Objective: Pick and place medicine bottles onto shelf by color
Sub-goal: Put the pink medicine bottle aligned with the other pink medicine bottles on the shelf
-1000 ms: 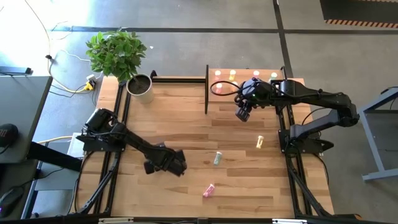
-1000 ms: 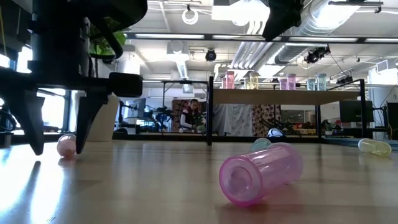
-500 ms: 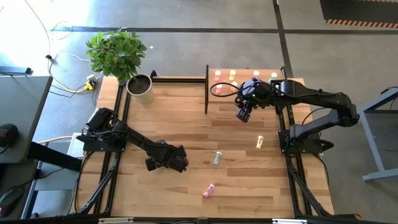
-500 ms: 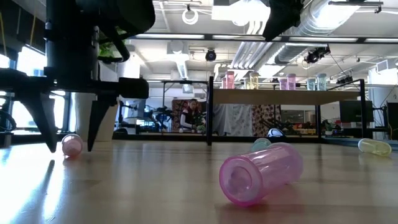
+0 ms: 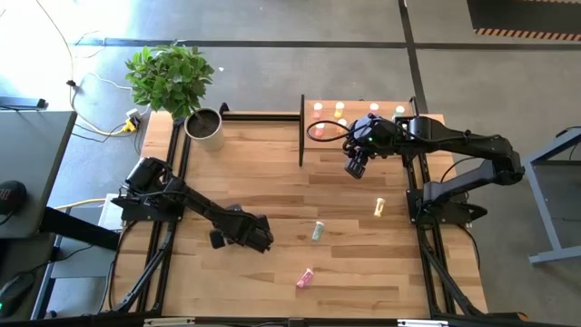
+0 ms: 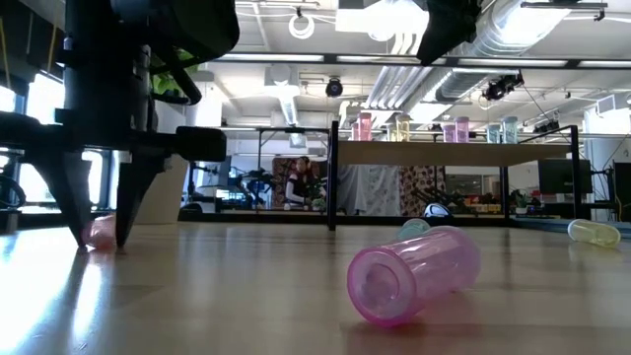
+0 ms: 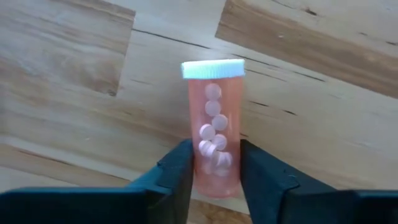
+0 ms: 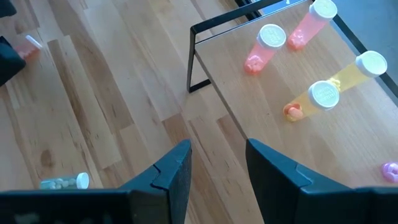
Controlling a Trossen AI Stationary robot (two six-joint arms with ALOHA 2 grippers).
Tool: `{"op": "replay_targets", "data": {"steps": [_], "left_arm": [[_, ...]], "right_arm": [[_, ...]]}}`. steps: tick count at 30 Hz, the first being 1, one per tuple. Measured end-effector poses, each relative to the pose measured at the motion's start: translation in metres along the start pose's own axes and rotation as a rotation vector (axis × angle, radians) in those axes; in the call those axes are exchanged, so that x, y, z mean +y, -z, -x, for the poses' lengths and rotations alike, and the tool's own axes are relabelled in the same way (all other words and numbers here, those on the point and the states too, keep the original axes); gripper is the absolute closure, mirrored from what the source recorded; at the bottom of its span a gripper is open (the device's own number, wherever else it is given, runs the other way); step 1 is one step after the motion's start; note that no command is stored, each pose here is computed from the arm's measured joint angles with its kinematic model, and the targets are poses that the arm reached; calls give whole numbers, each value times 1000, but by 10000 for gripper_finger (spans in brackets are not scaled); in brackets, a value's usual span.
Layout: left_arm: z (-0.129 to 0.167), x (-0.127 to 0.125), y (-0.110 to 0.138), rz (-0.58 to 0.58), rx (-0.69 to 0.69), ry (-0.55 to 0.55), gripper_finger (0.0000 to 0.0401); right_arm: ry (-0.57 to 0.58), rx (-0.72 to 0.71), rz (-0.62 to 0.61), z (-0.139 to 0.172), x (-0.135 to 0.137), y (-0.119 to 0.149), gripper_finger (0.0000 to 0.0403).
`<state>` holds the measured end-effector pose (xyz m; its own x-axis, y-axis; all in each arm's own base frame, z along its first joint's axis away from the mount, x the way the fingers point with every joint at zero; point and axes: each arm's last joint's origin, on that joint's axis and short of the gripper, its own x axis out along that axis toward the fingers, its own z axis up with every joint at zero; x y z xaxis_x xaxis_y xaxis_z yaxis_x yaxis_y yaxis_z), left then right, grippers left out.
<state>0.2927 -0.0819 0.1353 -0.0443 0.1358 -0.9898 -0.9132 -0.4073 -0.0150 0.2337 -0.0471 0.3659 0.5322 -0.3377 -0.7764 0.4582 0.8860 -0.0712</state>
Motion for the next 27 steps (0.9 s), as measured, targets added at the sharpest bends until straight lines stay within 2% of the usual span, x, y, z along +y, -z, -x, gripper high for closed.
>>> {"op": "replay_targets", "data": {"steps": [5, 11, 16, 18, 27], "left_arm": [[0, 0, 0, -58, 0, 2, 320], [3, -2, 1, -205, 26, 33, 311], [17, -9, 2, -406, 37, 133, 310], [24, -16, 3, -478, 38, 207, 310], [55, -32, -22, -761, -81, 412, 309]], "right_arm": [[0, 0, 0, 0, 0, 0, 261], [-18, 0, -8, 0, 1, 0, 261], [-85, -8, -39, 0, 3, -2, 261], [-121, -13, -54, 0, 4, -3, 261], [-234, -41, -221, 2, 8, -9, 256]]}}
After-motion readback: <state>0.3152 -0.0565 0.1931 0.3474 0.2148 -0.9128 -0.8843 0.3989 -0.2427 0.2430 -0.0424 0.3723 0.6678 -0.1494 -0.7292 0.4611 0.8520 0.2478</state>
